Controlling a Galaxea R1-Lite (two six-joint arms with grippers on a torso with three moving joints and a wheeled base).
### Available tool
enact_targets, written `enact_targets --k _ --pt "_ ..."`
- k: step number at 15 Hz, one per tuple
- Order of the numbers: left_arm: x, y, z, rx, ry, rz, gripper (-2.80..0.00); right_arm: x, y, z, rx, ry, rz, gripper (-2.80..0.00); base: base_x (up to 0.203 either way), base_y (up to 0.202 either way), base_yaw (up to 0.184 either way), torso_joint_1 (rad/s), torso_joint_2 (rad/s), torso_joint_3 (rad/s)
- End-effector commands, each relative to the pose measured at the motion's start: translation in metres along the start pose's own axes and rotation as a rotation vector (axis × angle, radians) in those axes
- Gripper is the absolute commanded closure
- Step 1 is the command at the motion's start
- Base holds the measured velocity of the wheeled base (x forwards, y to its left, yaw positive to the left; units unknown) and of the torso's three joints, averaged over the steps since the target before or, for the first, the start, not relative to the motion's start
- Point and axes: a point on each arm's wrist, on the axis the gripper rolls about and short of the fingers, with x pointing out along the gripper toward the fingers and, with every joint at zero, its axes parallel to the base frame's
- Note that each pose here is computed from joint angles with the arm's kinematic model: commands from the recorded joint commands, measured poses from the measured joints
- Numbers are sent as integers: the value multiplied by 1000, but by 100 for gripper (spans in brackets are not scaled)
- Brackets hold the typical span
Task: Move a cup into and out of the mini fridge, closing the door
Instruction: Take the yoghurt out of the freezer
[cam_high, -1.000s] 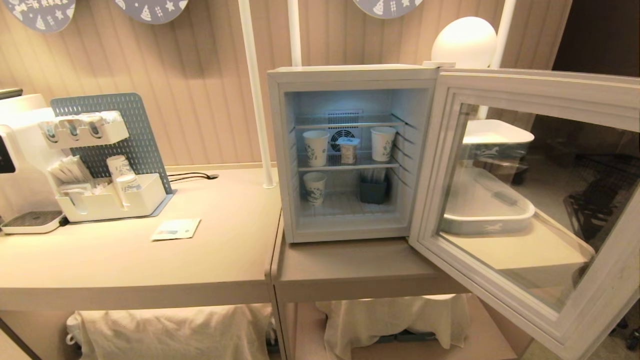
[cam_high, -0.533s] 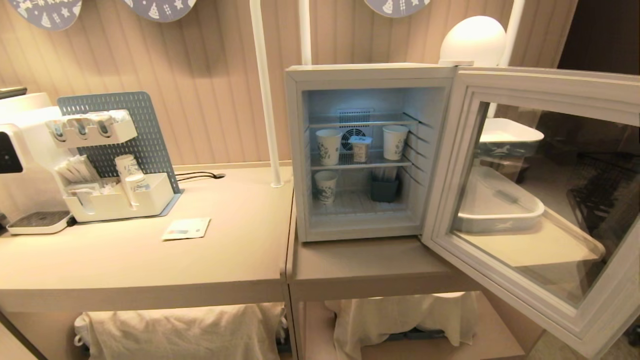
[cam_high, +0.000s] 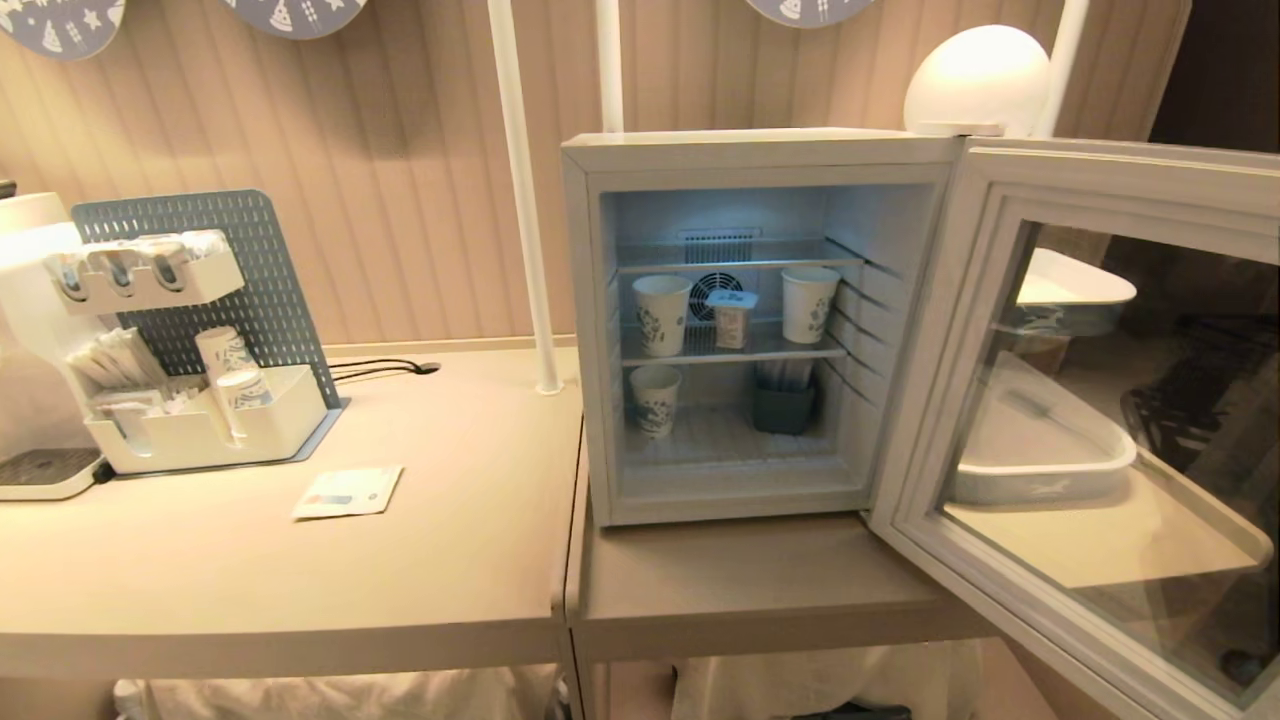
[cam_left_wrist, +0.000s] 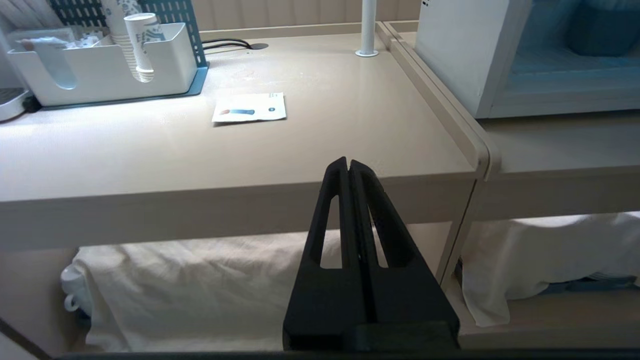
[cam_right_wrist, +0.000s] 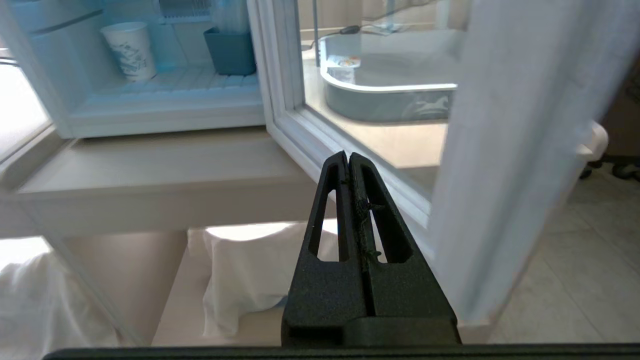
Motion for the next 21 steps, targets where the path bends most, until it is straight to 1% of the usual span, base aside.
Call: enact_targets --k 1,2,3,4,5,7,8,9,10,11,12,13,14,16,18,19,21 --pt "0 0 0 -1 1 1 0 0 0 0 -1 4 -1 0 153 0 9 3 2 -2" --pt "0 0 0 -3 1 1 0 0 0 1 1 -8 0 0 71 0 2 12 14 4" --pt "0 0 0 -8 1 3 0 -3 0 11 12 -44 -4 0 0 0 0 0 0 0" --pt "0 0 0 -8 1 3 0 -9 0 29 26 -95 -6 0 0 0 0 0 0 0" --pt "0 0 0 -8 1 3 0 -18 -1 57 35 -150 -7 0 0 0 0 0 0 0" --pt "0 0 0 -9 0 3 0 -42 -2 136 50 -259 -8 0 0 0 0 0 0 0" --pt "0 0 0 -9 0 3 0 -39 -2 170 53 -249 -9 0 0 0 0 0 0 0" --pt "0 0 0 -8 0 3 0 -20 -3 197 57 -186 -10 0 0 0 0 0 0 0" --pt "0 0 0 -8 0 3 0 9 -3 213 61 -99 -9 0 0 0 0 0 0 0" --pt "0 0 0 -8 0 3 0 41 -3 217 64 2 -5 0 0 0 0 0 0 0" --pt "0 0 0 -8 0 3 0 76 -2 214 68 106 12 0 0 0 0 0 0 0" --pt "0 0 0 -8 0 3 0 108 -1 207 73 186 57 0 0 0 0 0 0 0" --pt "0 0 0 -8 0 3 0 134 1 198 82 236 124 0 0 0 0 0 0 0" --pt "0 0 0 -8 0 3 0 179 6 177 110 298 305 0 0 0 0 0 0 0" --pt "0 0 0 -8 0 3 0 216 9 157 137 345 442 0 0 0 0 0 0 0" --pt "0 0 0 -8 0 3 0 232 10 147 142 359 493 0 0 0 0 0 0 0" --pt "0 0 0 -8 0 3 0 264 13 129 130 365 558 0 0 0 0 0 0 0"
